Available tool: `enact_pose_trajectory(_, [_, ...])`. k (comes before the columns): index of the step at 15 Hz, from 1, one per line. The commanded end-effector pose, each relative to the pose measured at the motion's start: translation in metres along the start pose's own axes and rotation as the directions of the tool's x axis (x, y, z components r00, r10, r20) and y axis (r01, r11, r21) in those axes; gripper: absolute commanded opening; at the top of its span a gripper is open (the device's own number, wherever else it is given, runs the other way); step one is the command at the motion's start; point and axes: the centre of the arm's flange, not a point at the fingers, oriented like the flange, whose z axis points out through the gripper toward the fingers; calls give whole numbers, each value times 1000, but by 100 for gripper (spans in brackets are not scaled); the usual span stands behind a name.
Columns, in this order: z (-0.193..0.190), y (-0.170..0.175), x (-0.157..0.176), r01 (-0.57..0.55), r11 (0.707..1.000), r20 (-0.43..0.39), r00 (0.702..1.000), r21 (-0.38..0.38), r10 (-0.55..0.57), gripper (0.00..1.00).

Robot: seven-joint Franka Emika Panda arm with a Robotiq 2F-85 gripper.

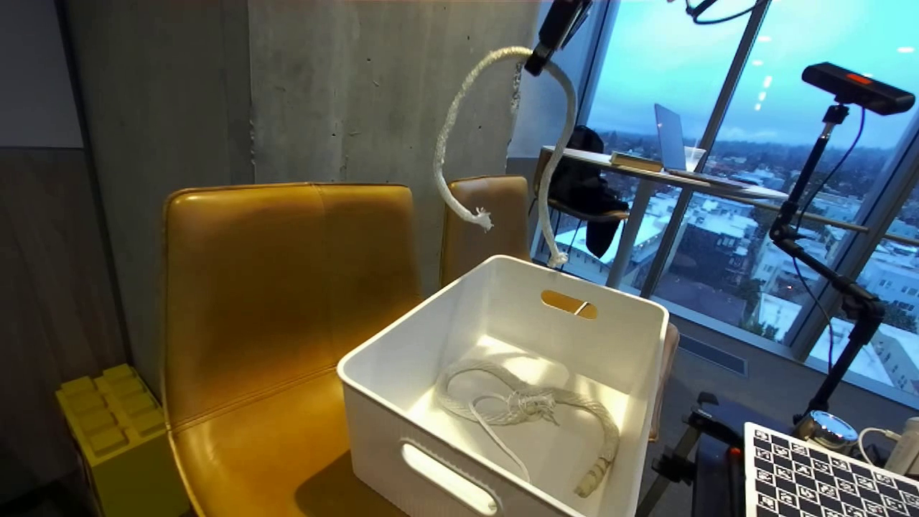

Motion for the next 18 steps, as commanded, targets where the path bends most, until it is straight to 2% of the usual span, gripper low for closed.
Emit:
enact_pose_trajectory(1, [-76,-61,-18,52,999,-49,997,6,-52,3])
enact_pose_trajectory(5, [-137,-129,-41,88,996,-58,995,34,-86,3])
enact_pose_trajectory(8, [-142,-166,-71,109,992,-43,993,59,-106,3])
enact_pose_trajectory(11, [-111,-170,-96,142,988,-44,989,56,-139,3])
enact_pose_trajectory(15, [-59,-134,-113,104,992,-11,995,75,-104,3])
enact_pose_trajectory(18, [-37,-119,-128,90,992,-26,996,91,-88,3])
